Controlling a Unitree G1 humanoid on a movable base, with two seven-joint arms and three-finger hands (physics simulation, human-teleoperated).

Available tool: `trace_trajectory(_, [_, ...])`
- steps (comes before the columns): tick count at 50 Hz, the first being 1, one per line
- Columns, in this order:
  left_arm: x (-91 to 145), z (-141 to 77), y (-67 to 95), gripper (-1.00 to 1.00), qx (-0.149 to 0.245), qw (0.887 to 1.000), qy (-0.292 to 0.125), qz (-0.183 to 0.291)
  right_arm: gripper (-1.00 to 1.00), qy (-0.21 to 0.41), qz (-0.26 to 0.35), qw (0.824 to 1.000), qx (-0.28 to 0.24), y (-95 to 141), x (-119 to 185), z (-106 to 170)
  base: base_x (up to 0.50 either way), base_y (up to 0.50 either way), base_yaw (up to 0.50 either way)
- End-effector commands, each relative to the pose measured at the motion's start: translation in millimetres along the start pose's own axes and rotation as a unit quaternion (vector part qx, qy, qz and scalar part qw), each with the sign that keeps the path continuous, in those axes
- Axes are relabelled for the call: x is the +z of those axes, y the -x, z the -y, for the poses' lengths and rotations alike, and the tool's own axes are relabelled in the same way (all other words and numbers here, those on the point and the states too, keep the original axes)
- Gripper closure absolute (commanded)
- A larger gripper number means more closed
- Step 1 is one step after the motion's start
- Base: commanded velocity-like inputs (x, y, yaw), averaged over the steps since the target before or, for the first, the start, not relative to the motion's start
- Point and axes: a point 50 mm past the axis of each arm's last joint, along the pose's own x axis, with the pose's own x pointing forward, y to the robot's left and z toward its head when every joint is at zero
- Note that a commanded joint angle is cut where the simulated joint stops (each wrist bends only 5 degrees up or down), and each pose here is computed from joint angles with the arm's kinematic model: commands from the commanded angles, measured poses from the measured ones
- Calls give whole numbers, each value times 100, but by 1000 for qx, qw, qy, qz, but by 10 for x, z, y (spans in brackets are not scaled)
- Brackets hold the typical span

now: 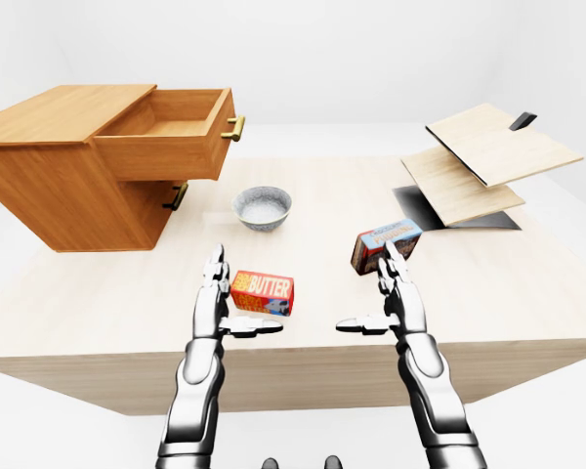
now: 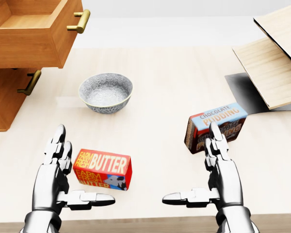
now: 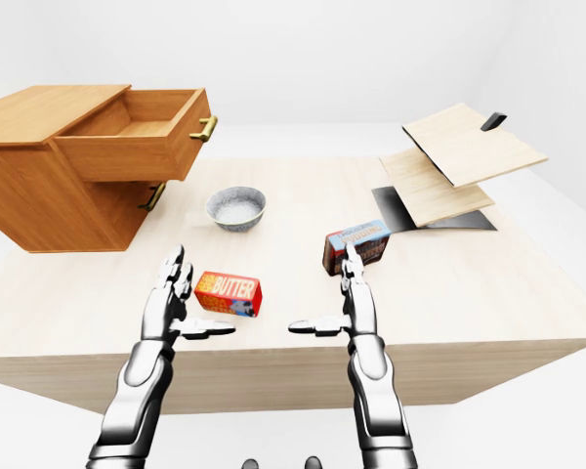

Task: Close the top drawer of the cabinet.

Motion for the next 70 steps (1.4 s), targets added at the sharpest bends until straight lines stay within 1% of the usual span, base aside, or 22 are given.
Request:
trace_trajectory(1, [0, -67, 5, -100, -2, 1000, 4, -2, -100, 4, -2, 1000, 2, 26, -23, 103, 0, 0, 0])
trace_trajectory(6, [36, -61, -5, -100, -4, 1000, 5, 0, -100, 4, -3, 1000, 4, 20, -27, 98, 0, 0, 0])
trace_trajectory(13, [18, -71, -28, -100, -8, 1000, 5, -3, -100, 3, -2, 1000, 5, 134, -86, 203, 0, 0, 0])
trace_trajectory(16, [44, -83, -40, -100, -7, 1000, 6, -1, -100, 4, -2, 1000, 5, 59, -80, 111, 0, 0, 0])
trace_trajectory(20, [70, -88, -56, -100, -8, 1000, 7, 3, -100, 6, -1, 1000, 7, 37, -30, 113, 0, 0, 0])
trace_trajectory(22, [68, 24, 115, -100, -9, 1000, 15, -6, -100, 9, 3, 1000, 10, 13, -16, 119, 0, 0, 0])
trace_trajectory(23, [101, -4, 46, -100, -6, 1000, 12, 0, -100, 11, 4, 1000, 11, 6, -8, 122, 0, 0, 0])
trace_trajectory(24, [102, -5, 42, -100, -6, 1000, 11, 1, -100, 11, 4, 1000, 11, 6, -7, 122, 0, 0, 0])
trace_trajectory(25, [212, -156, -200, -100, -7, 1000, 14, 13, -100, 7, 5, 1000, 11, -15, 37, 123, 0, 0, 0])
trace_trajectory(26, [242, -202, -272, -100, -7, 1000, 14, 16, -100, 5, 6, 1000, 11, -23, 67, 124, 0, 0, 0])
trace_trajectory(29, [348, -227, -347, -100, -7, 999, 8, 33, -100, 16, 15, 1000, 10, -54, 167, 132, 0, 0, 0])
trace_trajectory(31, [474, -198, -358, -100, -9, 998, -1, 58, -100, 17, 26, 999, 11, -72, 268, 145, 0, 0, 0])
trace_trajectory(33, [665, -154, -361, -100, -16, 995, -10, 97, -100, 20, 67, 998, 8, -114, 469, 165, 0, 0, 0])
trace_trajectory(35, [775, -128, -347, -100, -18, 992, -14, 121, -100, 25, 100, 995, 11, -134, 630, 159, 0, 0, 0])
trace_trajectory(39, [906, -119, -357, -100, -18, 989, -11, 147, -100, 33, 153, 988, 15, -192, 901, 126, 0, 0, 0])
trace_trajectory(40, [973, -111, -362, -100, -19, 987, -11, 160, -100, 30, 179, 983, 17, -202, 1030, 116, 0, 0, 0])
trace_trajectory(42, [1006, -107, -362, -100, -19, 986, -10, 166, -100, 30, 190, 981, 16, -205, 1080, 112, 0, 0, 0])
trace_trajectory(47, [1213, -85, -374, -100, -23, 978, -7, 206, -100, 23, 242, 970, 16, -197, 1331, 58, 0, 0, 0])
trace_trajectory(50, [1294, -69, -354, -100, -24, 974, -3, 223, -100, 12, 258, 966, 13, -169, 1399, 34, 0, 0, 0])
trace_trajectory(53, [1339, -56, -323, -100, -25, 972, 1, 235, -100, 15, 250, 968, 12, -179, 1362, 16, 0, 0, 0])
trace_trajectory(55, [1372, -42, -280, -100, -25, 969, 8, 245, -100, 19, 238, 971, 24, -171, 1303, -4, 0, 0, 0])
trace_trajectory(70, [1368, -11, -287, -100, -32, 969, 12, 244, -100, 12, 235, 971, 30, -166, 1285, -26, 3, -2, 0])
